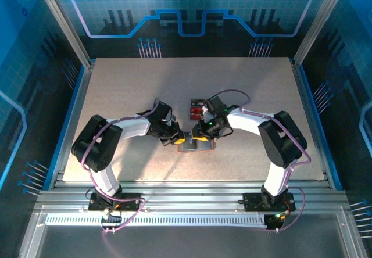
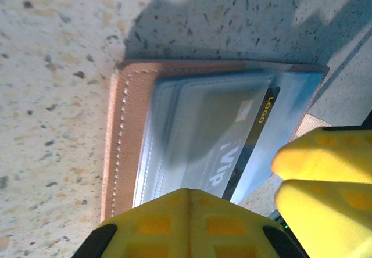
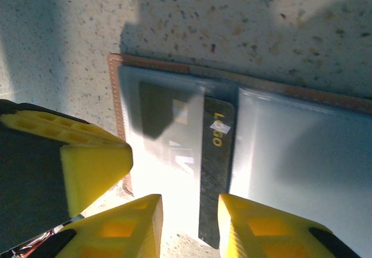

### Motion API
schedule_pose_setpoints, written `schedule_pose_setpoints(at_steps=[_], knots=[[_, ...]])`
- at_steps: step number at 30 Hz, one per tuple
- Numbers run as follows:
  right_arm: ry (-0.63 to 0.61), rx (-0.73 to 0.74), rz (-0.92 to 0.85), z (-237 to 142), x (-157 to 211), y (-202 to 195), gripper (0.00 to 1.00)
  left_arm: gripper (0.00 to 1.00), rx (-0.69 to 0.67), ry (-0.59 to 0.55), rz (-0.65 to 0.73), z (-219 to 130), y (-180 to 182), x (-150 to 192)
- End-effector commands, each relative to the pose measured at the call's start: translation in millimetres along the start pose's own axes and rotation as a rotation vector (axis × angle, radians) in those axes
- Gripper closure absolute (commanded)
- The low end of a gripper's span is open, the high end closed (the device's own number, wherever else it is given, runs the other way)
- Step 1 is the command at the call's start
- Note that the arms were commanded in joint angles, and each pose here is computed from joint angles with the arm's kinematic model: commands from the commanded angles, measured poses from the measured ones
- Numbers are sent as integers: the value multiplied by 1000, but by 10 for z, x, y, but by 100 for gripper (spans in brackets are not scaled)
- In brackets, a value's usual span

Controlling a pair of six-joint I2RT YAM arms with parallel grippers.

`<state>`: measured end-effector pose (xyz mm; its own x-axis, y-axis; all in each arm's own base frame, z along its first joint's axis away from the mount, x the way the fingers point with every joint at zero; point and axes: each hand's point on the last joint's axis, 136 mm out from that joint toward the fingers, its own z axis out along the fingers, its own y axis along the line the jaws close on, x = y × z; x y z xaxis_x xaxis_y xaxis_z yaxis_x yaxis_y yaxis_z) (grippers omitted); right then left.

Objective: Take the credit cards out of the card holder

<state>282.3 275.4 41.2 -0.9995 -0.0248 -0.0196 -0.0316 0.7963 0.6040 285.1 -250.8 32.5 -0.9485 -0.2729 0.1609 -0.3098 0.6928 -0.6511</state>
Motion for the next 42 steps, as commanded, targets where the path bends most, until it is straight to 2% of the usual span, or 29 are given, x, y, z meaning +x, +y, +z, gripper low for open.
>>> schedule_pose_setpoints(at_steps=[1,16,29,42], knots=[[-13,-40,1,-74,-20,26,69,94,-21,38,14,48,38,46],[9,-89,29,-2,-9,-56,69,95,-98,42,12,93,201,1],[25,-115,68,102,38,-162,71,95,-96,46,6,125,215,-9],[20,-173,87,123,24,-117,77,95,-95,44,2,105,217,11]])
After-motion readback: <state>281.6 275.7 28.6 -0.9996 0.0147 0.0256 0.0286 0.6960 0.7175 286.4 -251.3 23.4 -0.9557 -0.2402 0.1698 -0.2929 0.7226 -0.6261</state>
